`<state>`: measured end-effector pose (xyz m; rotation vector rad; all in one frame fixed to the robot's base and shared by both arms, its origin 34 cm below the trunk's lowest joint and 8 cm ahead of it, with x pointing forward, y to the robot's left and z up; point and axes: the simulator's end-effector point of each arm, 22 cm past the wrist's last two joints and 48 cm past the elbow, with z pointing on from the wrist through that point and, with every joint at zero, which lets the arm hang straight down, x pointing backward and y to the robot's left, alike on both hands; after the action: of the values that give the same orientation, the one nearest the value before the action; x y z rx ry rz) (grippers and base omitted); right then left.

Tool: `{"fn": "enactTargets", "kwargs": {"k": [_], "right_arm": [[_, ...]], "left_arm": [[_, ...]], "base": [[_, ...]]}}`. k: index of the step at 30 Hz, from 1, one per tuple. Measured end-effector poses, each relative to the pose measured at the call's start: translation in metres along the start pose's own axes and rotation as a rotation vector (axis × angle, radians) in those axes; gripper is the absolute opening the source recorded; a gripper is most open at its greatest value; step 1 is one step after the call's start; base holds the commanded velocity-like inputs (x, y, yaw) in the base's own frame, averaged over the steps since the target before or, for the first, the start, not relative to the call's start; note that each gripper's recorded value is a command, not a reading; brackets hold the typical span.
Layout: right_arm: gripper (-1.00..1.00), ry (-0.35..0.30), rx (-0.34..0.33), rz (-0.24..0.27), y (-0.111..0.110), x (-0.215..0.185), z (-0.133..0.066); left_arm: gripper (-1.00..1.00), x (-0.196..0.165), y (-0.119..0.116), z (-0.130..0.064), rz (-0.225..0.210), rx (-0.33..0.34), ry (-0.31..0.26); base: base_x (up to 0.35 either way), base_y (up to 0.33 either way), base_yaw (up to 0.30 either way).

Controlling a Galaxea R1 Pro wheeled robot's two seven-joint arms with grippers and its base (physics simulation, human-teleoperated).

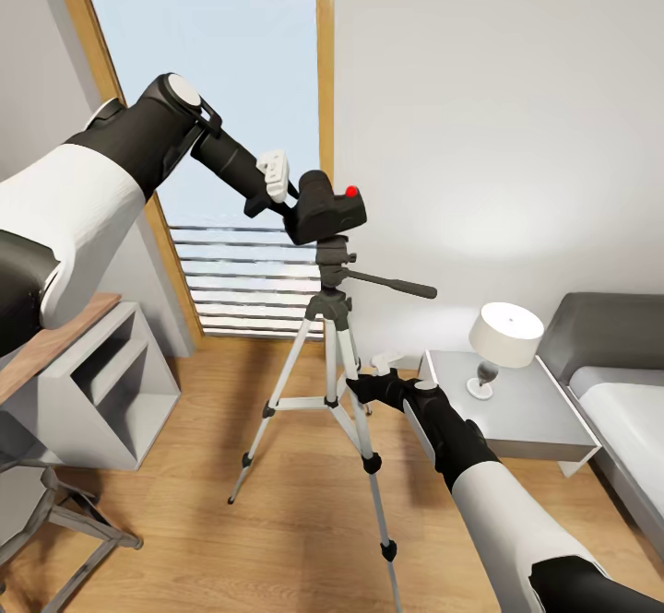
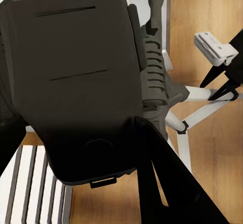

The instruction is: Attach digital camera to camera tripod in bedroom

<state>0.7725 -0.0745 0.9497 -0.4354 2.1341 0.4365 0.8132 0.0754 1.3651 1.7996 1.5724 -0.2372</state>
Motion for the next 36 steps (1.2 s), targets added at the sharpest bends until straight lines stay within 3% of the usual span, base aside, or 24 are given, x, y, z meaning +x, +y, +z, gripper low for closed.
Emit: {"fn": "enactTargets", "kwargs": {"k": [35, 36], "right_arm": [[-1.00, 0.000, 0.000, 0.000, 0.0000, 0.0000, 0.0000], [-1.00, 0.000, 0.000, 0.000, 0.0000, 0.0000, 0.0000]], "left_arm": [[-1.00, 0.0015, 0.0010, 0.0034, 0.001, -0.006, 0.015], [1.00, 0.0015, 0.0010, 0.0035, 0.001, -0.006, 0.015]], "base": [[0.000, 0.000, 0.000], [0.000, 0.000, 0.000]]}}
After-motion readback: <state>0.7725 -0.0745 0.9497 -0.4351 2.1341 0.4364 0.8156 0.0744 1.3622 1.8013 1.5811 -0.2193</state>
